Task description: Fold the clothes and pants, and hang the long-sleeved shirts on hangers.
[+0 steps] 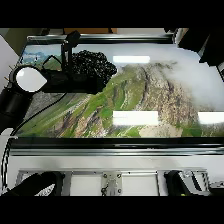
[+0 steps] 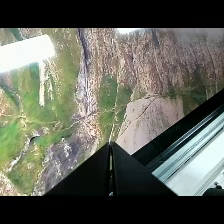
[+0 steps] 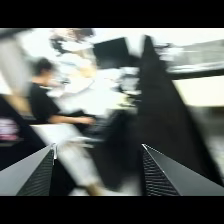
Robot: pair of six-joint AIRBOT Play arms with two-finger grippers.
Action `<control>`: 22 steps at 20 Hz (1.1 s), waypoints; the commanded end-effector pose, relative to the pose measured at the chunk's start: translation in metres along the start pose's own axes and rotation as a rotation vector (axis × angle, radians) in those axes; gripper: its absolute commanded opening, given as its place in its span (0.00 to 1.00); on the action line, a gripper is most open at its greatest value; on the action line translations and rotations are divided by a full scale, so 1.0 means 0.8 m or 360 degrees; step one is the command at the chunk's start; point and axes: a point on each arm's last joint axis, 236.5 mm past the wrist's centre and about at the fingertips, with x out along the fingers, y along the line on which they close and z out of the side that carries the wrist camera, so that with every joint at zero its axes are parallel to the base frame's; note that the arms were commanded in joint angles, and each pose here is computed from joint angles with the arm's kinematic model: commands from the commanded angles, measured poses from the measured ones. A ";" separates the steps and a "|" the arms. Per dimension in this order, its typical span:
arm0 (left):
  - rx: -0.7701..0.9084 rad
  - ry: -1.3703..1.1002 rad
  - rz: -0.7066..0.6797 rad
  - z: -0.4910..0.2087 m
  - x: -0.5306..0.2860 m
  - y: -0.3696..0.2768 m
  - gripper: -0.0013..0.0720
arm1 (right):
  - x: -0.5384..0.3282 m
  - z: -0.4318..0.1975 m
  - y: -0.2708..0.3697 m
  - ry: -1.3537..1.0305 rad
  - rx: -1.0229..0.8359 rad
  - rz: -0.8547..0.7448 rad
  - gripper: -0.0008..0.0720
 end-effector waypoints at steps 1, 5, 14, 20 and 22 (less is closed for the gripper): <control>0.0004 -0.0001 0.0004 0.000 0.000 0.001 0.03 | -0.017 0.007 0.109 -0.0048 0.0064 0.0492 0.82; 0.0020 -0.0031 0.0007 0.006 0.000 0.001 0.03 | -0.057 -0.068 0.264 0.0156 -0.0081 0.1147 0.82; -0.0071 -0.0063 0.0099 -0.001 -0.023 0.045 0.03 | -0.436 -0.364 0.469 0.1410 -0.0227 0.2837 0.82; -0.0149 -0.0100 0.0146 -0.053 -0.036 0.067 0.03 | -0.584 -0.458 0.469 0.1799 -0.0525 0.3202 0.82; -0.0150 -0.0120 0.0148 -0.062 -0.041 0.067 0.03 | -0.606 -0.469 0.469 0.1860 -0.0548 0.3258 0.82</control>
